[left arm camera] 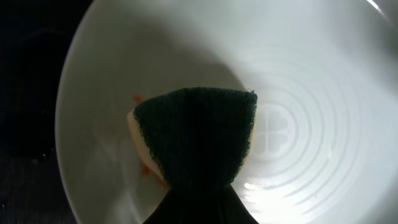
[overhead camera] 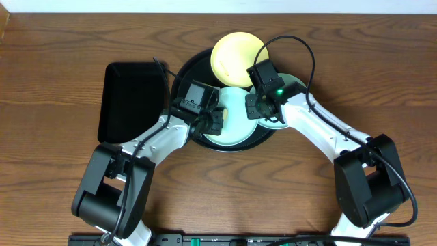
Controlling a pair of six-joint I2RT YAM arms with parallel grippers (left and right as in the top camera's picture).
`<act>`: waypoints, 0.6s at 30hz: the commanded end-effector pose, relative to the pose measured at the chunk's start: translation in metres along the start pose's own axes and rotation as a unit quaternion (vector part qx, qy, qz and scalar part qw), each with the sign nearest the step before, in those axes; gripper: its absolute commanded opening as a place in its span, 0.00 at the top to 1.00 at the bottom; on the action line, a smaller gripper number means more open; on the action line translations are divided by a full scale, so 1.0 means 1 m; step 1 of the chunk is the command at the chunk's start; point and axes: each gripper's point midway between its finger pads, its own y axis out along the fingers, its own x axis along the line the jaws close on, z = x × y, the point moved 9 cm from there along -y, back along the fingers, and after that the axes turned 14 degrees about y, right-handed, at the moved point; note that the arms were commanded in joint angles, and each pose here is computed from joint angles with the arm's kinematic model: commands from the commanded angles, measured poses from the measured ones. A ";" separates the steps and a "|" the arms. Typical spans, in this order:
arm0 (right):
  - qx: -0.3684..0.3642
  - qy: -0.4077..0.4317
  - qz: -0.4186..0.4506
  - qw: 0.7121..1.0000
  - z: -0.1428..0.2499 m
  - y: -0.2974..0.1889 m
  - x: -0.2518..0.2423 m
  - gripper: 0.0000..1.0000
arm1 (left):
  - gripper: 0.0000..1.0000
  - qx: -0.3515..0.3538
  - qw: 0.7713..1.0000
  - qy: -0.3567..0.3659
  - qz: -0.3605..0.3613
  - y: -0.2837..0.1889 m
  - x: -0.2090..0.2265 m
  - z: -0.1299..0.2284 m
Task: Clean dirty plates on tray and stack at the side
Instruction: 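Move the sponge with the left gripper onto the held plate, then scrub the plate surface with the sponge in the left gripper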
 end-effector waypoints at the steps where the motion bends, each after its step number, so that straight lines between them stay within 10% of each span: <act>1: -0.001 -0.003 -0.002 1.000 -0.003 0.002 0.000 0.99 | 0.92 0.018 1.000 0.000 -0.020 0.009 0.005 0.009; 18: 0.001 -0.005 -0.005 1.000 -0.003 0.002 0.000 0.99 | 0.92 0.022 0.999 -0.001 -0.031 0.021 0.009 0.012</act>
